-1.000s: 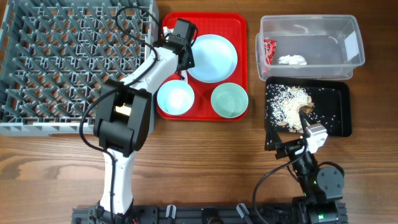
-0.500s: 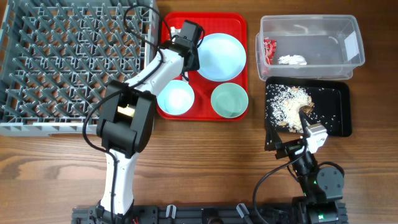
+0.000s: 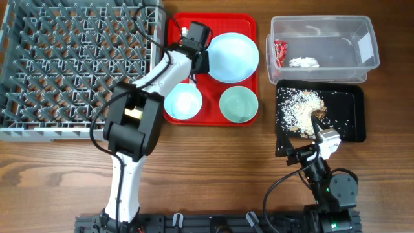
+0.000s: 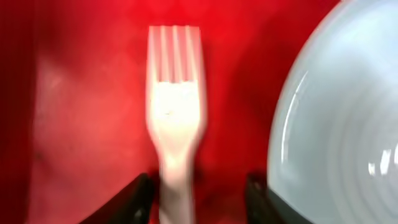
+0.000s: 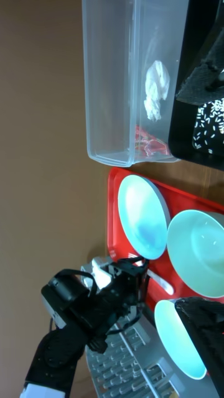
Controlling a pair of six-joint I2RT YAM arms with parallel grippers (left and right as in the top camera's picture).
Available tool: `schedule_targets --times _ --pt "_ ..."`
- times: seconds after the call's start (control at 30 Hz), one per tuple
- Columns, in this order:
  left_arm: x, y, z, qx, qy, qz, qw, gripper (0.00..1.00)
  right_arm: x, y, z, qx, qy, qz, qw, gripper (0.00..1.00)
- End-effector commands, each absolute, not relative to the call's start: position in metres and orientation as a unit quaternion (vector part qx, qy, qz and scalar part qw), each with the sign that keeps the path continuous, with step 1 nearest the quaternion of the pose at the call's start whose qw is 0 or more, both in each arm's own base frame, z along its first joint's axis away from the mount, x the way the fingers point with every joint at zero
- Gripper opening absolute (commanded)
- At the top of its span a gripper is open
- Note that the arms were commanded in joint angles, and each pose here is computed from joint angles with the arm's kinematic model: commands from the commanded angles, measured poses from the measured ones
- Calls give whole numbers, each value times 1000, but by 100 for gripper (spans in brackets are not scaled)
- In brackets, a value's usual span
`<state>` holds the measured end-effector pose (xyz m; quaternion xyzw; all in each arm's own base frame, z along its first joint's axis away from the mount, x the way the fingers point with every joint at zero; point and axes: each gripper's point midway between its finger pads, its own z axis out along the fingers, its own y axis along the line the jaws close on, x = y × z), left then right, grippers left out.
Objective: Sort waste into correct bins and load items into the dishwasher rack
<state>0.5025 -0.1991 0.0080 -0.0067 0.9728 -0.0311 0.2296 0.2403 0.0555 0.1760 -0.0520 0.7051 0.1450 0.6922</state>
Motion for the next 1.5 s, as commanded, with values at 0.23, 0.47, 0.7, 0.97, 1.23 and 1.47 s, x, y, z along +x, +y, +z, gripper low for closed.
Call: schedule_targets --times 0.23,0.47,0.7,0.97,1.23,1.47 --pt "490 -198 -22 15 982 -25 188 24 241 51 178 -47 701 134 699 100" --pt "486 -180 -22 -15 985 -18 169 11 241 51 178 -47 701 134 699 100" --pt "496 -161 16 -43 980 -26 193 4 241 51 178 -47 700 134 699 100" --pt "498 -159 95 -46 965 -49 252 4 241 51 178 -48 701 134 699 100" --pt "493 -135 161 -54 951 -47 300 4 241 51 178 -47 701 134 699 100" --pt "490 -67 167 -38 954 51 294 4 241 51 178 -48 701 134 699 100"
